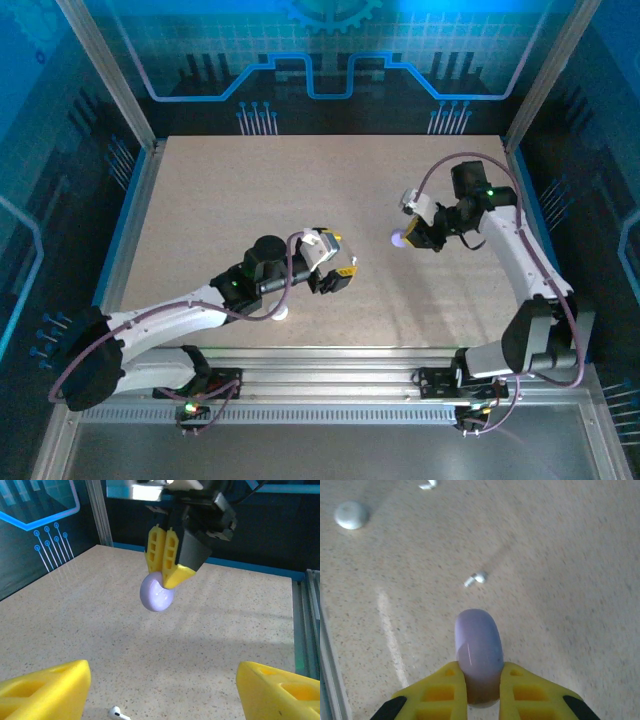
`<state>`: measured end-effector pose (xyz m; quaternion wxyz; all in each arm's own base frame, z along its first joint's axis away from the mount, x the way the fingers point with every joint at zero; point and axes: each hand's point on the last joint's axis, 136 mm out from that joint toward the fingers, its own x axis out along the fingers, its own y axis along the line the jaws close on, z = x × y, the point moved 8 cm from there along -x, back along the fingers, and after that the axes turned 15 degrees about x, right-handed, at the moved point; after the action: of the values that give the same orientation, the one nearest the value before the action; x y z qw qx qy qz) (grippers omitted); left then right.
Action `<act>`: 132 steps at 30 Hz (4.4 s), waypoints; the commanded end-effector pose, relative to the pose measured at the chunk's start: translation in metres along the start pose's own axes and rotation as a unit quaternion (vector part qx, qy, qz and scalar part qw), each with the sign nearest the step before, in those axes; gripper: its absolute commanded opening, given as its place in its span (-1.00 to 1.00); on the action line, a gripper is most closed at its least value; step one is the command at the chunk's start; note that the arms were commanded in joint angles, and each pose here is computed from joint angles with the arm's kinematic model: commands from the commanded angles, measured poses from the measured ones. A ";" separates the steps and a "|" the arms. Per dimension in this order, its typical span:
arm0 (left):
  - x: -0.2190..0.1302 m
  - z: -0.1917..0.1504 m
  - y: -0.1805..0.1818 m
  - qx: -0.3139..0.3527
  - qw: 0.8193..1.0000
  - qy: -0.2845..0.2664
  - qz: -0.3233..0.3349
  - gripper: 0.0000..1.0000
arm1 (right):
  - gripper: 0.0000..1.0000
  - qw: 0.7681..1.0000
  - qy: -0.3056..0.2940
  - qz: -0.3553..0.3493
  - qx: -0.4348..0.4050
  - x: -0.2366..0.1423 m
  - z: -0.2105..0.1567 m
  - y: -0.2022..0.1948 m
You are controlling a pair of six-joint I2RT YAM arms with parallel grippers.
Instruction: Insert the wireless bluetooth earbuds into the charging case
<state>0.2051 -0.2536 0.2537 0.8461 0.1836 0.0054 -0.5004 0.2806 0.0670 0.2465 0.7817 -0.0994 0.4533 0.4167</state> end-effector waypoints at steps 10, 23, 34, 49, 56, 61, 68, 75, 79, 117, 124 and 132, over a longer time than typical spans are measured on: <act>0.015 -0.002 0.005 -0.001 0.999 0.037 0.004 0.53 | -0.69 0.984 0.091 -0.048 0.146 0.010 -0.011 -0.069; 0.023 -0.007 0.007 -0.009 0.998 0.054 0.010 0.52 | -0.68 0.954 0.163 -0.037 0.250 0.042 -0.028 -0.132; 0.032 -0.006 0.008 -0.011 0.998 0.059 0.001 0.52 | -0.67 0.940 0.202 -0.003 0.276 0.061 -0.035 -0.157; 0.045 -0.006 0.009 -0.019 0.998 0.059 -0.009 0.51 | -0.62 0.930 0.225 0.041 0.289 0.076 -0.044 -0.167; 0.047 -0.004 0.009 -0.023 0.998 0.054 -0.010 0.51 | -0.60 0.926 0.228 0.040 0.297 0.078 -0.049 -0.174; 0.049 -0.006 0.010 -0.022 0.998 0.065 -0.007 0.50 | -0.53 0.925 0.226 0.038 0.302 0.079 -0.050 -0.178; 0.050 -0.005 0.011 -0.021 0.998 0.064 -0.006 0.50 | -0.47 0.924 0.224 0.027 0.310 0.080 -0.051 -0.186; 0.052 -0.004 0.012 -0.022 0.998 0.064 -0.007 0.49 | -0.34 0.924 0.220 0.011 0.311 0.079 -0.050 -0.191; 0.052 -0.004 0.012 -0.023 0.998 0.065 -0.006 0.49 | -0.28 0.925 0.217 0.002 0.312 0.078 -0.049 -0.195; -0.055 -0.020 0.088 -0.232 0.933 0.188 0.203 0.49 | -0.03 0.945 0.087 -0.104 0.299 0.021 0.028 -0.036; -0.109 -0.047 0.105 -0.360 0.851 0.250 0.290 0.59 | -0.06 0.935 0.075 -0.149 0.312 0.024 0.052 0.029; -0.148 -0.084 0.122 -0.496 0.754 0.287 0.321 0.60 | -0.02 0.931 0.096 -0.166 0.312 0.056 0.063 0.104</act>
<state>0.2582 -0.0549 0.2488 0.9158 -0.0864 0.3884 -0.0549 0.2680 0.1862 0.2629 0.7809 0.0217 0.6043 0.1567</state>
